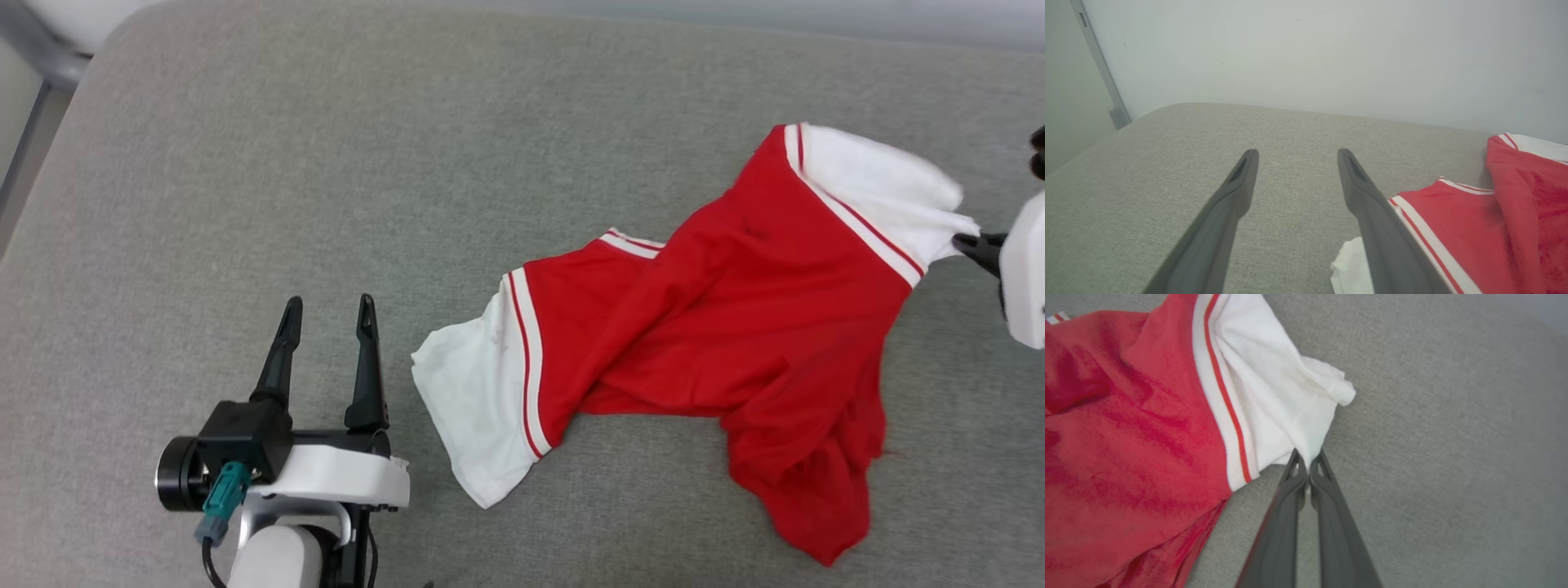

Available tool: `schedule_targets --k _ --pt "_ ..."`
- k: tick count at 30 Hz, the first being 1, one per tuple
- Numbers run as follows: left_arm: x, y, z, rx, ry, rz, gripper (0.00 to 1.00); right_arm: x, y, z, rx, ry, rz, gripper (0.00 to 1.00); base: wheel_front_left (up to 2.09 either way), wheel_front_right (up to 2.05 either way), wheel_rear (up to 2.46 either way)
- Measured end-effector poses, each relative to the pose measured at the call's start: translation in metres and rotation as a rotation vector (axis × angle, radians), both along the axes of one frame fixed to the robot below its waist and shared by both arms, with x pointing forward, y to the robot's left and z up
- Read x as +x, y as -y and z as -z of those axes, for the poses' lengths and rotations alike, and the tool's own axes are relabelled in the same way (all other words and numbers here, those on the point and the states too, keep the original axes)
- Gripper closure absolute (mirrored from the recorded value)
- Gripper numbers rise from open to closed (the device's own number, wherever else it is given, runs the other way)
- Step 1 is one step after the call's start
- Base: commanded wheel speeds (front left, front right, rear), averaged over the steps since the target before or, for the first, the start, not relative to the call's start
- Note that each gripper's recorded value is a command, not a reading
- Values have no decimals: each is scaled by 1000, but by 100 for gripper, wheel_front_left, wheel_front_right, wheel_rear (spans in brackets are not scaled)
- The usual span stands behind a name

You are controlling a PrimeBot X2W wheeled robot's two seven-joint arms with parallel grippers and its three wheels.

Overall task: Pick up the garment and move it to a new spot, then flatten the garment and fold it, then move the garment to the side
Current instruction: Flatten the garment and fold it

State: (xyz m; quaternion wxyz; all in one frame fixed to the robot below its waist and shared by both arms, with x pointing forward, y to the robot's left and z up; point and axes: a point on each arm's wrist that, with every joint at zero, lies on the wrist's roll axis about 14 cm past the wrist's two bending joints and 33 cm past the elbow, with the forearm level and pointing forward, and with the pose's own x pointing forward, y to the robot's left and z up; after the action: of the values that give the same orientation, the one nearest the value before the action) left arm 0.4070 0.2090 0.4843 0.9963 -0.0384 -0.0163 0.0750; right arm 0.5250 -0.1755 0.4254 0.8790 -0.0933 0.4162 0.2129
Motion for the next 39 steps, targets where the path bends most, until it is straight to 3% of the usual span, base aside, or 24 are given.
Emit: schedule_targets --k 7,14,20,25,26,27,28,31,39 --pt "-2 14 -6 -17 20 38 0 -29 44 -39 20 103 58 100 0 0 0" --pt "0 25 -7 -28 24 71 0 -88 94 -7 27 0 205 100 0 0 0" --pt "-1 22 -7 -23 24 70 0 -144 68 43 129 -134 246 100 0 0 0" --pt "-1 20 -13 5 40 77 0 -169 55 59 165 -172 265 100 0 0 0" --pt "0 20 -16 12 50 82 0 -171 53 60 169 -164 267 93 0 0 0" --pt "2 20 -20 22 62 90 0 -170 53 58 174 -142 274 31 0 0 0" --pt "3 20 -23 31 71 98 0 -167 53 54 185 -109 283 0 0 0 0" --pt "7 18 -35 72 101 126 0 -160 56 40 180 3 281 0 0 0 0" --pt "31 25 -80 187 217 259 0 -129 81 -38 192 443 344 0 0 0 0"
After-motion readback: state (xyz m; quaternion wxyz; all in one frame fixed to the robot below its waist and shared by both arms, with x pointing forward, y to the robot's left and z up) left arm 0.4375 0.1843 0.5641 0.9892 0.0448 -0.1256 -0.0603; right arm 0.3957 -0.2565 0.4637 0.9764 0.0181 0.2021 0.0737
